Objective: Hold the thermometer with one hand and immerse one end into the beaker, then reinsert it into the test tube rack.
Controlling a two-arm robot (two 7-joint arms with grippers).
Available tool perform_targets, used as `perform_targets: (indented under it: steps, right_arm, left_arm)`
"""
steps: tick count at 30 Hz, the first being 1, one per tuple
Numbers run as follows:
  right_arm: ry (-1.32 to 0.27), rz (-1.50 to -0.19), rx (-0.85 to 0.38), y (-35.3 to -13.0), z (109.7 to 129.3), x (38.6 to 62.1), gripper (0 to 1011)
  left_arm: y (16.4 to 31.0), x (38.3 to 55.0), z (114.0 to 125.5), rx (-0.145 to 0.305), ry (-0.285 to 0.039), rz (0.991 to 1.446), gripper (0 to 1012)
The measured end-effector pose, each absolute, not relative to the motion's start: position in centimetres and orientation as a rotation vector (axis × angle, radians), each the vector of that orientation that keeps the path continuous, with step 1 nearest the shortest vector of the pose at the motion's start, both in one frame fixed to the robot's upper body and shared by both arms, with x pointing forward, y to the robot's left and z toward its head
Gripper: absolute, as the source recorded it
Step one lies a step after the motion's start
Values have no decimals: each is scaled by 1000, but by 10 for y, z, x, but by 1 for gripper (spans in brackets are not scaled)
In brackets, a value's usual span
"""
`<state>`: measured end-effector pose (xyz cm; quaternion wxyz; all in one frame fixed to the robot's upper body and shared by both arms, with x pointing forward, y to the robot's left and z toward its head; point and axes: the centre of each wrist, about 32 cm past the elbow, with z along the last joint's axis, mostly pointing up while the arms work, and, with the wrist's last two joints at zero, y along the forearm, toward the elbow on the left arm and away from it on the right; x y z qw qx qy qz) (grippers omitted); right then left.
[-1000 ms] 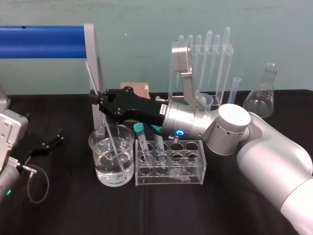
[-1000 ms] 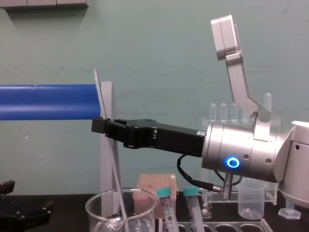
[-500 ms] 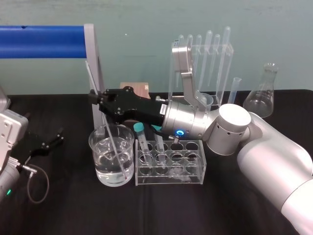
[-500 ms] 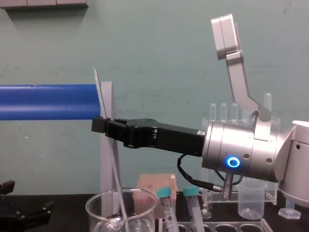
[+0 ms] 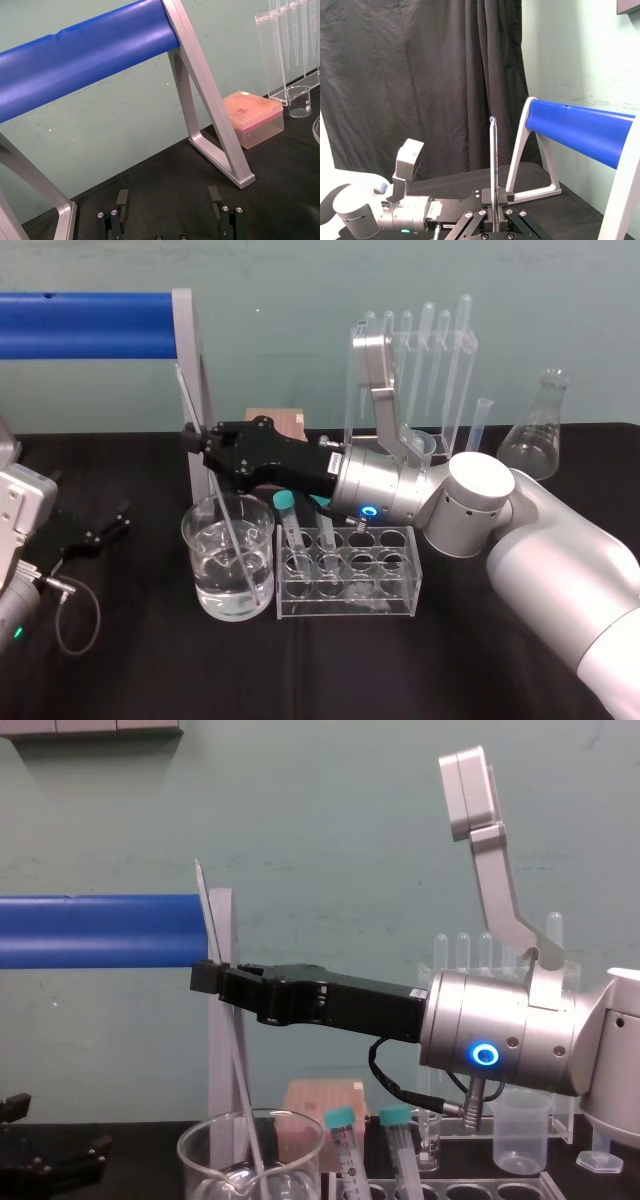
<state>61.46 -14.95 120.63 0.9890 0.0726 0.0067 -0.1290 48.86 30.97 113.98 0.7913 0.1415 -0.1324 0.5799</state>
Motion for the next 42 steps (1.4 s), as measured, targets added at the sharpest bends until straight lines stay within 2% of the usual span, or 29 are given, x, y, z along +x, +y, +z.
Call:
perform_targets:
  steps: [42]
  right_arm:
    - [15, -256, 139, -149, 1205, 612, 56]
  left_arm:
    - [310, 489, 1140, 304, -285, 1248, 1008]
